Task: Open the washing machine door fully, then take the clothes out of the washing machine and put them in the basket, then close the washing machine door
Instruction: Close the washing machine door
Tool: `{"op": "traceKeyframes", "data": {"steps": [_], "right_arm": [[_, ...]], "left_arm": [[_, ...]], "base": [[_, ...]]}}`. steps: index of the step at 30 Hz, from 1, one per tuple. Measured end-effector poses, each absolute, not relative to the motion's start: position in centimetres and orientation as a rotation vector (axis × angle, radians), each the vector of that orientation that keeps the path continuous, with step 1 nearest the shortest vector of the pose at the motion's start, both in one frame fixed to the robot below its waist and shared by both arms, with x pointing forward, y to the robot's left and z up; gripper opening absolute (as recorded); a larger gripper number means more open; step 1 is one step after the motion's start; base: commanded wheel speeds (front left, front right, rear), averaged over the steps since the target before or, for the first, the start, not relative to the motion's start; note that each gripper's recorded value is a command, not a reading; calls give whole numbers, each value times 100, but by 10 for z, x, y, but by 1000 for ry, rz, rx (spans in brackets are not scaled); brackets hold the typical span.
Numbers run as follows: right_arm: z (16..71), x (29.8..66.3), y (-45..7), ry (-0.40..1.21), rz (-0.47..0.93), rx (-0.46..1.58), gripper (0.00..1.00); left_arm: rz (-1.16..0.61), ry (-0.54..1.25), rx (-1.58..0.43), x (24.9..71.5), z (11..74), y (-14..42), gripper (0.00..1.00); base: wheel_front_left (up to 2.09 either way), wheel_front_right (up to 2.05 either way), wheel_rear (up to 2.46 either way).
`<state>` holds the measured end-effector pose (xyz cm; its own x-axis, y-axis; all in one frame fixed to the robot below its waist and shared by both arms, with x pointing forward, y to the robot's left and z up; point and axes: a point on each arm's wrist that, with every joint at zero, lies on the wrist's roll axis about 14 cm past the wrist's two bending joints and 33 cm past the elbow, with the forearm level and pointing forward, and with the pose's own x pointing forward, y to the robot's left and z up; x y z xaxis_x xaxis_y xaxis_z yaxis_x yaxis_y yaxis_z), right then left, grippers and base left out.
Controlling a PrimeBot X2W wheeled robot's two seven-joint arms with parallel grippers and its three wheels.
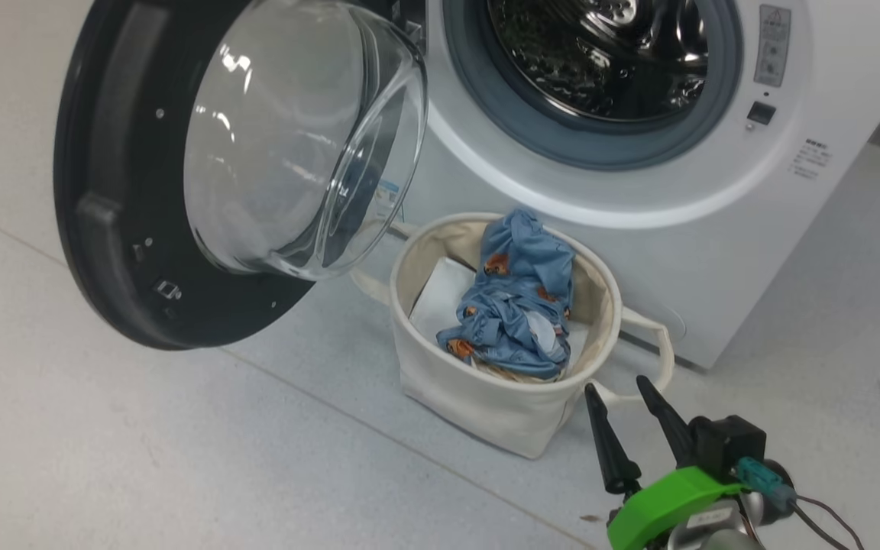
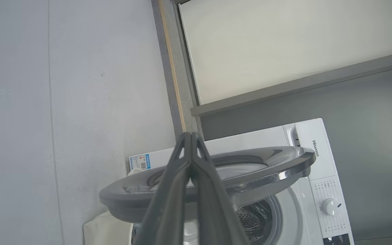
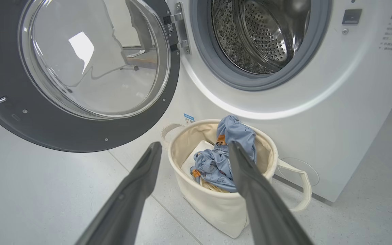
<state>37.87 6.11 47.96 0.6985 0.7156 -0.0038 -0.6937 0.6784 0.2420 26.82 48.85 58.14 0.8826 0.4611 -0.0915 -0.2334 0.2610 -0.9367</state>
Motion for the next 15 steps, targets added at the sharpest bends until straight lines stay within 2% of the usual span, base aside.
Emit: {"op": "traceKeyframes", "data": {"steps": [5, 15], "right_arm": [[467, 384, 53, 124, 788, 203, 100], [462, 408, 35, 121, 765, 158, 100]], "left_arm": [[442, -164, -1330, 289, 585, 490, 0], [465, -117, -1351, 332, 577, 497, 0]], "base": [[0, 0, 0], [0, 0, 0]]}}
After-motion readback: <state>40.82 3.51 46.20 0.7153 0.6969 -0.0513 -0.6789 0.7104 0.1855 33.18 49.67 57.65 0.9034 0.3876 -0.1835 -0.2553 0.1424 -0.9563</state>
